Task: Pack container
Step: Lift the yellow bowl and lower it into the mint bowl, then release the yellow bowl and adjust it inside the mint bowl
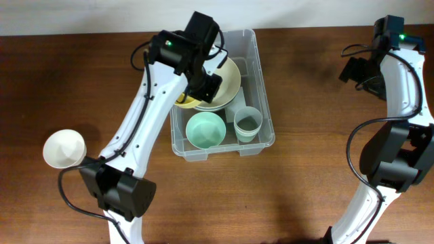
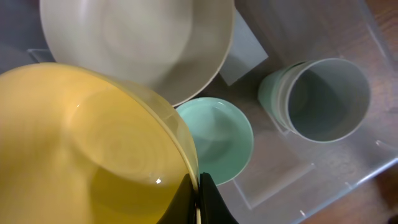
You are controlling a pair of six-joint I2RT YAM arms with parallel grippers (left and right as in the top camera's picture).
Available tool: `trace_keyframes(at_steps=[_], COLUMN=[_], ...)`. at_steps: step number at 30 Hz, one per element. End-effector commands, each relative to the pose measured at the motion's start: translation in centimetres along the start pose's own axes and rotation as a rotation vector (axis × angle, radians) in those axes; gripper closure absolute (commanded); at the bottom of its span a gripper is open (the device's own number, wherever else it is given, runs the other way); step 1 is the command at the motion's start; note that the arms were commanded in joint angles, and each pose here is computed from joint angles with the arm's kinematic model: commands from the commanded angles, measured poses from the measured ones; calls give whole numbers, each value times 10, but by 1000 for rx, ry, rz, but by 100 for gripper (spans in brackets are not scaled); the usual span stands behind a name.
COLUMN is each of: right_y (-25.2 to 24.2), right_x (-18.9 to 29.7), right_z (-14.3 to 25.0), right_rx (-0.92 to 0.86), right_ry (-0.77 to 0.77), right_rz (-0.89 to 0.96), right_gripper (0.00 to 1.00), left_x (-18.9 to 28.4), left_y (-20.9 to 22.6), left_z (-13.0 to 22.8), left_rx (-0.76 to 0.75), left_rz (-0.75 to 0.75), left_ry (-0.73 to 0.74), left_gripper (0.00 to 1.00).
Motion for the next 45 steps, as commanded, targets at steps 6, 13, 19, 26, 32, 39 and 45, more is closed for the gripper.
trace_keyframes(at_steps=[6, 13, 19, 26, 32, 39, 45], right_y=[-2, -2, -2, -2, -2, -2, -2], right_x=[0, 0, 0, 0, 0, 0, 0], right_z=[-1, -1, -1, -1, -1, -1, -1], right_rx=[-10, -10, -10, -10, -10, -10, -10], right_ry=[-5, -5, -5, -5, -5, -5, -5], right_rz=[5, 5, 5, 5, 5, 5, 5], right_gripper=[1, 1, 1, 1, 1, 1, 1], left_x=[-2, -25, -60, -78, -78, -59, -4], left_y=[-21, -41, -43, -43, -43, -28, 26], left_z=[0, 4, 14, 12, 12, -2, -19], left_rx=[-57, -60, 16, 18, 18, 89, 281], left_rz=[75, 72, 59, 57, 58, 53, -65], left_ry=[6, 74, 172, 185, 180, 104, -51], left_gripper=[99, 100, 100, 99, 65, 51, 53])
Point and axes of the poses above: each gripper's point midway between its finger pads, its own x axis back along the fingers, its own y axis along the line the jaws close on, z = x × y, the point moved 10 cm from there along x, back along the fingers, and after that the axes turned 3 degrees about x, right-handed, at the moved point
